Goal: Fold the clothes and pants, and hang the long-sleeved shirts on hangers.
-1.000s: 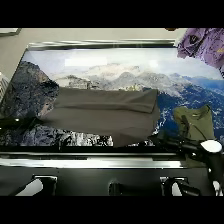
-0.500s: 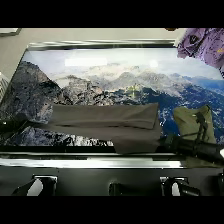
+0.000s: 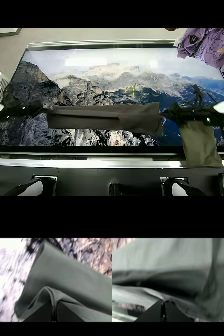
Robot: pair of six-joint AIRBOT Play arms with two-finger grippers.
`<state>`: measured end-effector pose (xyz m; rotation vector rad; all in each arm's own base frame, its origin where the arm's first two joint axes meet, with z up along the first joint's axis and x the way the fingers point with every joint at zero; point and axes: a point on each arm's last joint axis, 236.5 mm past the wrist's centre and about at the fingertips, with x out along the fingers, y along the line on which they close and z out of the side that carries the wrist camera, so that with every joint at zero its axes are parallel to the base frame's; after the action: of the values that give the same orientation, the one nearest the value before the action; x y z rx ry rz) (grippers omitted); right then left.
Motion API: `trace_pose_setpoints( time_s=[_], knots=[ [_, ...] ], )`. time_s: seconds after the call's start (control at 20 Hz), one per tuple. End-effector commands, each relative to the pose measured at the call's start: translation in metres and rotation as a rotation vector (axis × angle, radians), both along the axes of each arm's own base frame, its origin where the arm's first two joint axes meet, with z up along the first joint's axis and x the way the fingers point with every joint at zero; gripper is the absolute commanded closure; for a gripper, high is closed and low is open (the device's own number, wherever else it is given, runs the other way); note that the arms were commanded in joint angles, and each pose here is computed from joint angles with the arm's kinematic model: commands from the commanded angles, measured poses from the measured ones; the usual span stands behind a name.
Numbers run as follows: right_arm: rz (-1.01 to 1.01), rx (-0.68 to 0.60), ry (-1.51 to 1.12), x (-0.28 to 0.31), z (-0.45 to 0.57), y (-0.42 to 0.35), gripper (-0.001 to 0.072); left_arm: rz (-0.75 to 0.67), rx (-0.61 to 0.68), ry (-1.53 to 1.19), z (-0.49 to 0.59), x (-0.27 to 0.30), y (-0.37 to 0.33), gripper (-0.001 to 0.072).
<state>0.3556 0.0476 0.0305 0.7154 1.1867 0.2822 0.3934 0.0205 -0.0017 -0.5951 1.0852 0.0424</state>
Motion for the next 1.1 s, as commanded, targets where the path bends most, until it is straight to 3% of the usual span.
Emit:
trace_pose_setpoints(
  time_s=[0.0,0.45,0.5,0.55,0.6,0.7,0.8,1.05],
  knots=[
    [0.033,-0.036,-0.018,0.053,-0.029,-0.002,0.0682,-0.029,0.013,0.010,-0.022,0.037,-0.005,0.0693],
    [0.033,-0.065,0.090,0.084,-0.104,0.032,0.0679,-0.054,0.005,0.112,-0.073,0.063,-0.008,0.0687],
    [0.007,-0.058,0.104,0.085,-0.104,0.028,0.0637,-0.029,-0.001,0.109,-0.073,0.065,-0.007,0.0587],
    [-0.021,-0.037,0.119,0.086,-0.098,0.023,0.0493,-0.004,-0.008,0.101,-0.069,0.068,-0.005,0.0330],
    [-0.025,-0.017,0.122,0.087,-0.085,0.015,0.0329,0.017,-0.014,0.087,-0.061,0.074,-0.003,0.0153],
    [-0.011,-0.006,0.102,0.086,-0.051,-0.013,0.0209,0.015,-0.013,0.048,-0.035,0.085,0.002,0.0153],
    [-0.018,-0.017,0.112,0.073,-0.036,-0.053,0.0034,-0.011,0.011,0.041,-0.014,0.086,0.006,0.0153],
    [0.013,0.100,0.179,0.044,-0.068,-0.081,0.0017,-0.008,0.053,0.136,-0.011,0.069,0.016,0.0153]
  ],
)
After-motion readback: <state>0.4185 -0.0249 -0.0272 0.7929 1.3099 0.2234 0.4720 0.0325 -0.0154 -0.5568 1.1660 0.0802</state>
